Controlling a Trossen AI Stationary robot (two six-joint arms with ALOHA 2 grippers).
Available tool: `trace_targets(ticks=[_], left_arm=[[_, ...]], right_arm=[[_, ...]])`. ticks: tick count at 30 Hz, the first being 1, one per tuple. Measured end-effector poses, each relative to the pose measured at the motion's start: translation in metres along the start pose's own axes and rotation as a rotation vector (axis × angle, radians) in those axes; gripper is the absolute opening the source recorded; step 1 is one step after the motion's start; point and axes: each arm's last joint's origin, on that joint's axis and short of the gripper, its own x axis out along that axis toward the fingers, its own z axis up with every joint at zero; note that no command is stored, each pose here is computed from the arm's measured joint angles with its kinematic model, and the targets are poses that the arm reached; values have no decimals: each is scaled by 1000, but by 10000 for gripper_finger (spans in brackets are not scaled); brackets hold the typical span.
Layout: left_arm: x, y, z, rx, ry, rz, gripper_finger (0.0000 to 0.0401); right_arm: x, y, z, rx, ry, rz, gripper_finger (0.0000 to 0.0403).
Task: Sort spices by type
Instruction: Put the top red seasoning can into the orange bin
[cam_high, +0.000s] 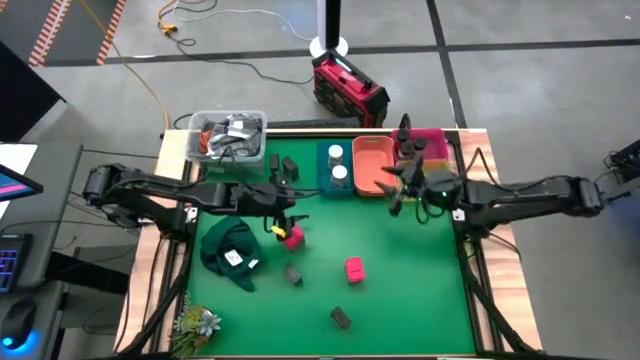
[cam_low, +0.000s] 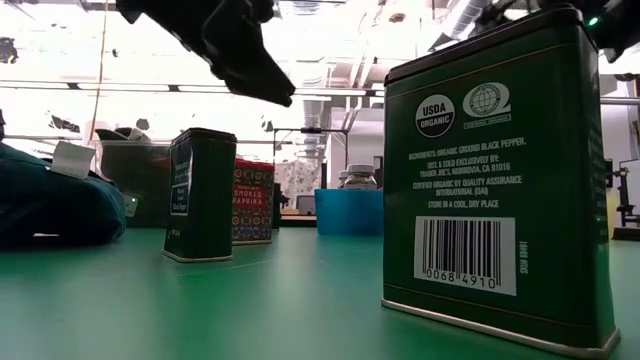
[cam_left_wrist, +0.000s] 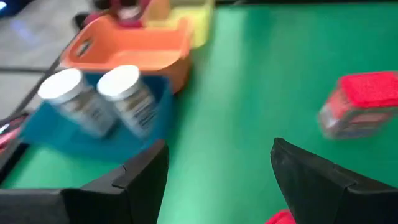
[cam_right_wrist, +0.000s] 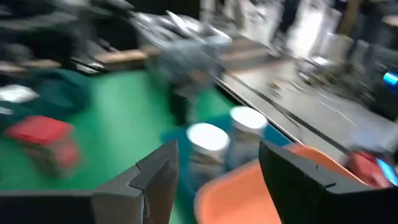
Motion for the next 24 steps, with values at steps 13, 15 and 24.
trace_targets(ticks=[13,15,24], left_arm=[[-11,36,20,-91,261,-145,267],[-12,30,20,-179,279,-194,267],[-25,-15,13,-382,406,-261,267]], right_arm=[[-11,24,12,-74,-69,128,249],[-11,23,11,-78,-64,122,249],[-9,19,11,-70,-57,89,249]])
